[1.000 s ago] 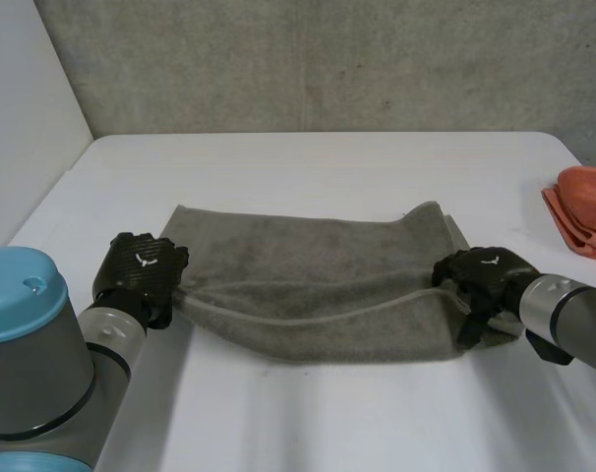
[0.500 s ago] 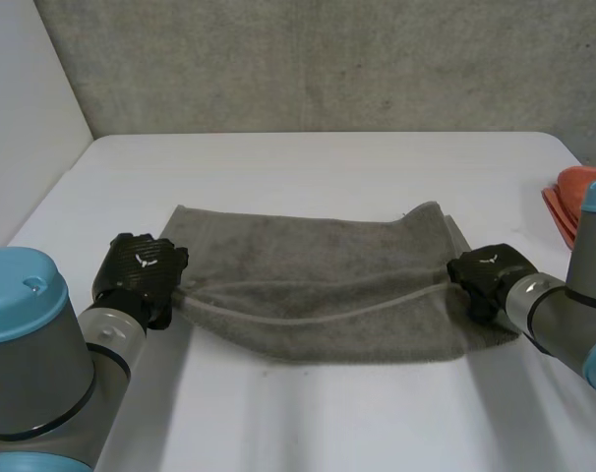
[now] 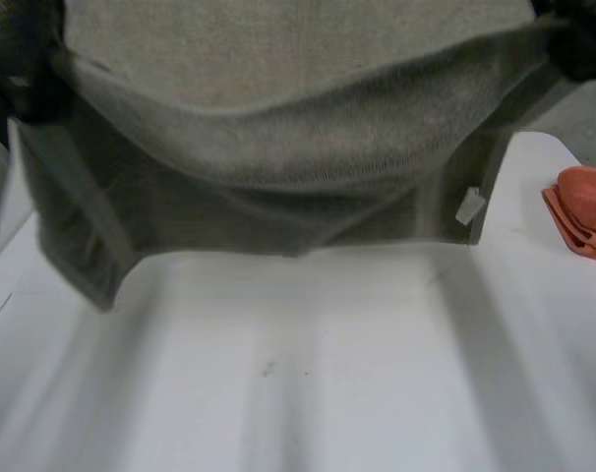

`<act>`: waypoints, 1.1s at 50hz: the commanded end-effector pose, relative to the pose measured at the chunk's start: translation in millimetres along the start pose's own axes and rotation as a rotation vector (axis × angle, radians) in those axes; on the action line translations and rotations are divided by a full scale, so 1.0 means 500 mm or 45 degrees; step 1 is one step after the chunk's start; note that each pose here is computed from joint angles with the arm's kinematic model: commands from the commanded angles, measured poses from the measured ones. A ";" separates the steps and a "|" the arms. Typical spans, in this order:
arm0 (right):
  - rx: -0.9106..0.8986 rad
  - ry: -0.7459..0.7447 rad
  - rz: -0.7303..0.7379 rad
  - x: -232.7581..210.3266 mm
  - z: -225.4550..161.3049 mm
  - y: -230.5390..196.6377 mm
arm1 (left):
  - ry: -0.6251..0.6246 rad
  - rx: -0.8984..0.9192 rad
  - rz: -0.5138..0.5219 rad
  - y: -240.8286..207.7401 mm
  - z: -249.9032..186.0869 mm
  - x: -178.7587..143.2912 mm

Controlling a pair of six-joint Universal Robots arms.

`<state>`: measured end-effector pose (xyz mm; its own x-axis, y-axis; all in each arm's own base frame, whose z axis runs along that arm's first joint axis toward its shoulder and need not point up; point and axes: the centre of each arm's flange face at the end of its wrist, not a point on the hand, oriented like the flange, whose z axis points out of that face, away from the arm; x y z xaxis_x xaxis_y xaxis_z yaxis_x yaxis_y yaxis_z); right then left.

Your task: Fold the laundry.

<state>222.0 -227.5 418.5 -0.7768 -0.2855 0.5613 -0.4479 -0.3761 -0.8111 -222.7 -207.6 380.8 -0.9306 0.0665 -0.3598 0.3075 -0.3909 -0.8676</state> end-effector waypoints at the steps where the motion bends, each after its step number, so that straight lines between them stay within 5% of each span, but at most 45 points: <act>1: -0.201 -0.139 -0.102 -0.007 0.008 0.025 | 0.048 -0.110 0.031 -0.010 0.004 -0.009; 11: -0.427 -0.330 -0.093 -0.094 0.127 0.180 | 0.262 -0.415 0.116 0.191 0.085 0.110; 18: -0.198 -0.139 0.032 -0.138 0.250 0.228 | 0.128 -0.237 0.232 0.277 0.207 0.124; 29: 0.657 0.356 0.124 -0.047 0.361 0.106 | -0.287 0.527 0.195 0.125 0.325 0.076; 34: 0.735 0.382 0.140 -0.033 0.358 0.082 | -0.324 0.680 0.085 0.079 0.322 0.058; 44: 0.266 0.135 0.175 -0.106 0.323 0.199 | -0.064 0.234 0.046 0.236 0.227 0.125; 55: -0.543 -0.431 0.002 -0.286 0.129 0.426 | 0.213 -0.590 0.199 0.465 0.003 0.215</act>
<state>283.3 -372.1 262.5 -0.7861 -0.3877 0.4814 -0.4147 -0.2467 -0.8759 -262.8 -333.7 226.3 -0.8984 0.0859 -0.4307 0.3848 -0.3190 -0.8662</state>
